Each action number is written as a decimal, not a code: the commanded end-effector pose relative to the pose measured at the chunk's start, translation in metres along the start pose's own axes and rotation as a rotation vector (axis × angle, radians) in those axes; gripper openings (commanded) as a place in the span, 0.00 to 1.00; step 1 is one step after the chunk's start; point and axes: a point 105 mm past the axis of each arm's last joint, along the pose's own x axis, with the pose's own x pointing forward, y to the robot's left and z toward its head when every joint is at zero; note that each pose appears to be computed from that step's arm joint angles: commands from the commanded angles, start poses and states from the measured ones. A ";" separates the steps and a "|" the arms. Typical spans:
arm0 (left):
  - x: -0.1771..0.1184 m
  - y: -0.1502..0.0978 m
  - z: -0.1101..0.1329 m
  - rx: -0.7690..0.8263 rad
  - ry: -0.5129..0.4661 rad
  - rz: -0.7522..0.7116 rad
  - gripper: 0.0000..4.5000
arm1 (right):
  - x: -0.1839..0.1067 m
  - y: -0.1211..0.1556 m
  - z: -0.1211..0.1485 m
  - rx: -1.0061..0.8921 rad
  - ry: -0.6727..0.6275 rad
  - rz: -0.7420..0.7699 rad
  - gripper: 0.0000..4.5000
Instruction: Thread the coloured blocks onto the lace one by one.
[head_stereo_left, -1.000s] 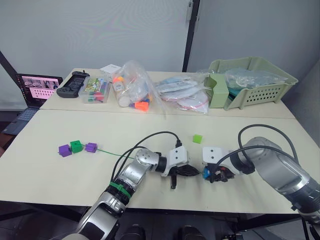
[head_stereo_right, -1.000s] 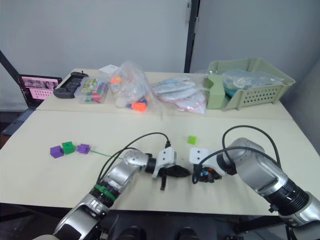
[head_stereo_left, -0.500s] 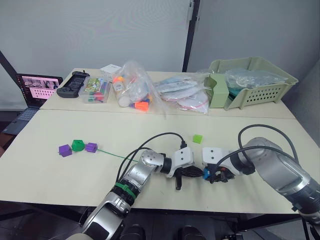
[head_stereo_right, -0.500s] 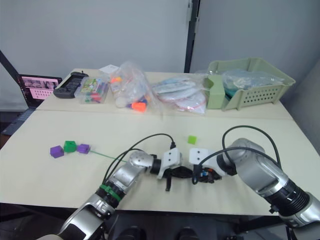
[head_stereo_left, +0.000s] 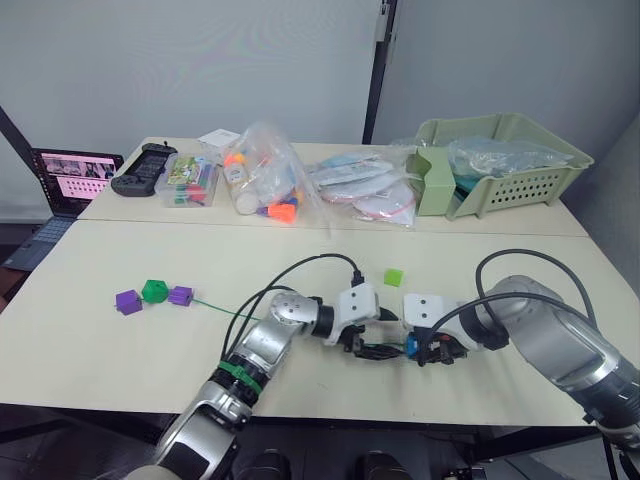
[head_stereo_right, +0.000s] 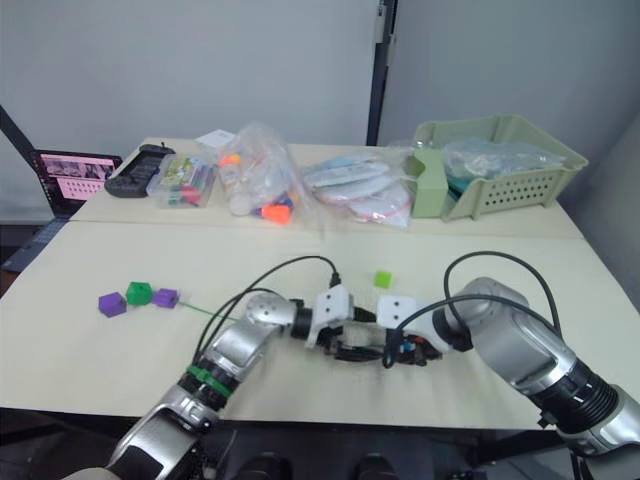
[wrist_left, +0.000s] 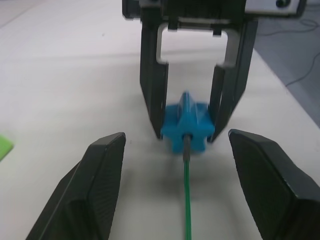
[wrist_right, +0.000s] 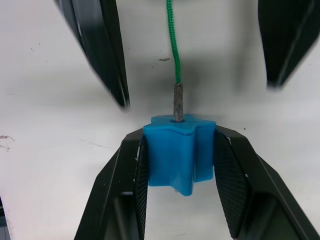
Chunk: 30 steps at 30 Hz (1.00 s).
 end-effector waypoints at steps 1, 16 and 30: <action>0.001 -0.005 0.006 0.009 -0.026 -0.017 0.73 | -0.001 0.001 0.002 -0.009 -0.006 -0.005 0.30; 0.013 -0.006 -0.002 -0.011 0.019 -0.034 0.05 | -0.001 0.002 0.003 -0.008 -0.008 -0.002 0.30; 0.035 -0.008 0.010 -0.025 -0.034 -0.040 0.00 | 0.002 0.004 0.006 -0.013 -0.016 0.011 0.30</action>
